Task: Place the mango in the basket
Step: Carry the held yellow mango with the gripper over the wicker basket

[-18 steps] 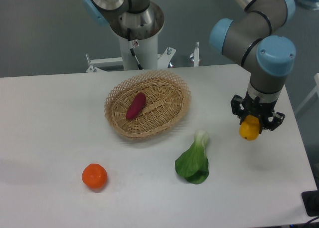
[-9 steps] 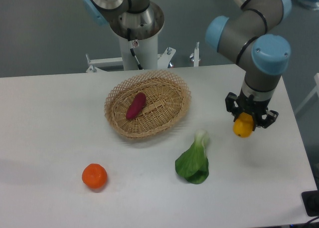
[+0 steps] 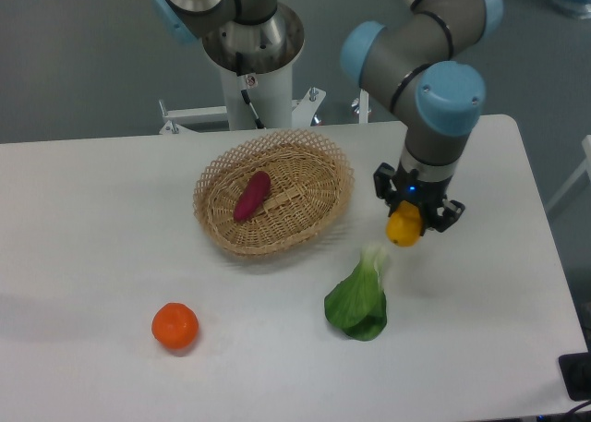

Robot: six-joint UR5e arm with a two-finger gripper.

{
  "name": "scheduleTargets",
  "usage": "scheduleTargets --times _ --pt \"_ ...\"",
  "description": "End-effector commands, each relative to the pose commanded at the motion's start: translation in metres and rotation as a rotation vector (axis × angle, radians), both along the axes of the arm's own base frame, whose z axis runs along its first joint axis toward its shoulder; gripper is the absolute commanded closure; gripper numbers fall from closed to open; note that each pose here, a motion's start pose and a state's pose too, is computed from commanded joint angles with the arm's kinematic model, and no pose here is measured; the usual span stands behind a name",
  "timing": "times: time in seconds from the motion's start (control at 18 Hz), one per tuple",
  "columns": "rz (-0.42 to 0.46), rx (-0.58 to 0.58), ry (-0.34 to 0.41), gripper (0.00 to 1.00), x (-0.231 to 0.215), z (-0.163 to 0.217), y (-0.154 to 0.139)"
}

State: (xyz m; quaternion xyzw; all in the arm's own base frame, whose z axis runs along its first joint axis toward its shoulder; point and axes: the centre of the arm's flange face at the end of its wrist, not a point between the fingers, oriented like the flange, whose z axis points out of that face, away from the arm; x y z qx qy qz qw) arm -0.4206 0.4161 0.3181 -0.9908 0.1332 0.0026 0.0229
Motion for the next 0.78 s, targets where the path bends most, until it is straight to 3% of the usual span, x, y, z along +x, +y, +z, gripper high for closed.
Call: scheduleTargets --times 0.78 --pt "-0.137 -0.071 -0.071 0.67 0.116 -0.039 0.007"
